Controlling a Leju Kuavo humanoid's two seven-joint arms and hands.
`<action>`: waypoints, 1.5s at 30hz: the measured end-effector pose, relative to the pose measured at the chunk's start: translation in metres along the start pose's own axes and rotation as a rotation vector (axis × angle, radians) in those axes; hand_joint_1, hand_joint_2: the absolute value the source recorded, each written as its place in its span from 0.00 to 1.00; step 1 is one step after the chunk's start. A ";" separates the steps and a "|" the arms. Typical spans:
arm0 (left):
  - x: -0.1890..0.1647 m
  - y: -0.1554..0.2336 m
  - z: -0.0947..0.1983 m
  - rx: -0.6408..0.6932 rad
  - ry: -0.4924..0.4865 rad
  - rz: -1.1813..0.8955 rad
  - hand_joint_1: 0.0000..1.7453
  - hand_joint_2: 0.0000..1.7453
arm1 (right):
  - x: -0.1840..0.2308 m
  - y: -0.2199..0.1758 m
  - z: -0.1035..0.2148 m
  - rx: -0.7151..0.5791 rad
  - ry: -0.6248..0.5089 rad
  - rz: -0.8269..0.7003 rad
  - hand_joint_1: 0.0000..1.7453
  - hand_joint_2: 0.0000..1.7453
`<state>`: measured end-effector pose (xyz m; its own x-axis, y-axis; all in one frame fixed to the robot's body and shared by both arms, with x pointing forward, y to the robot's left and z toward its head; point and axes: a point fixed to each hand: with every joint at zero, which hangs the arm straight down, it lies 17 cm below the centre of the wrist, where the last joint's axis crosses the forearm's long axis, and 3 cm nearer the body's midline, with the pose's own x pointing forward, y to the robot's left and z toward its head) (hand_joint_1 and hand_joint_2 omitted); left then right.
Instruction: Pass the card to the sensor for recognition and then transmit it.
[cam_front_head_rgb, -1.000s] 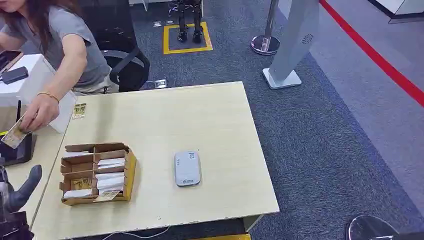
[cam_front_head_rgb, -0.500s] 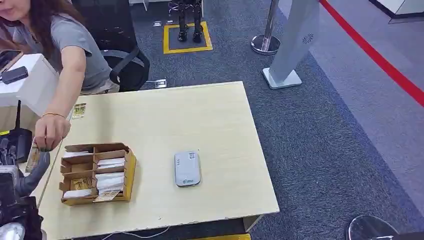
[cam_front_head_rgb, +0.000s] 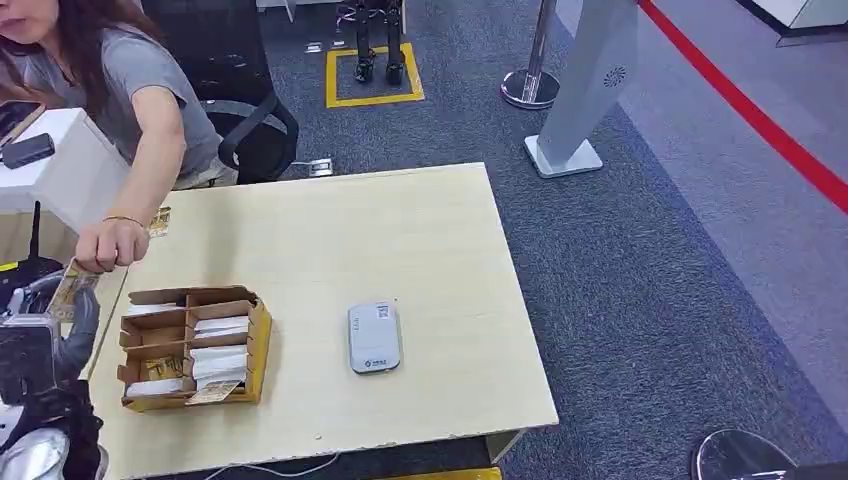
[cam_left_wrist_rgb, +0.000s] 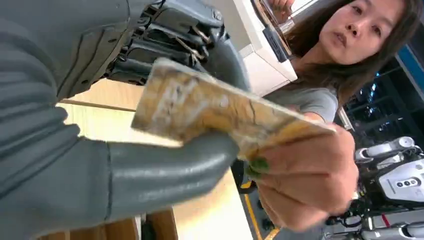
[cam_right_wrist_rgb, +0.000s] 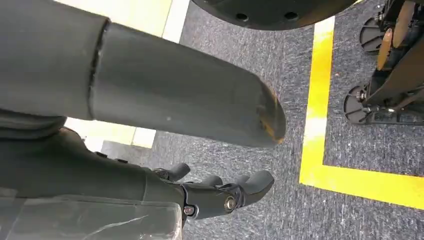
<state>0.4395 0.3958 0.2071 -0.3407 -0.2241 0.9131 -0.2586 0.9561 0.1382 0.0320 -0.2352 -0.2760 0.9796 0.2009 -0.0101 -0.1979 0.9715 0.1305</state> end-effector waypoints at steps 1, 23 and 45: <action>-0.001 0.001 0.000 0.003 0.002 -0.001 1.00 1.00 | 0.000 0.000 0.000 -0.002 0.000 0.001 0.00 0.00; -0.009 -0.011 -0.007 0.017 0.023 -0.026 1.00 1.00 | 0.002 -0.001 0.000 -0.007 -0.008 0.003 0.00 0.00; 0.030 -0.084 -0.001 -0.082 -0.124 -0.202 1.00 1.00 | 0.003 -0.003 0.000 -0.009 -0.010 -0.006 0.00 0.00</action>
<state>0.4520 0.3087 0.2233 -0.3989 -0.4290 0.8105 -0.2598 0.9005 0.3488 0.0353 -0.2379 -0.2764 0.9809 0.1943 -0.0011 -0.1927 0.9737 0.1219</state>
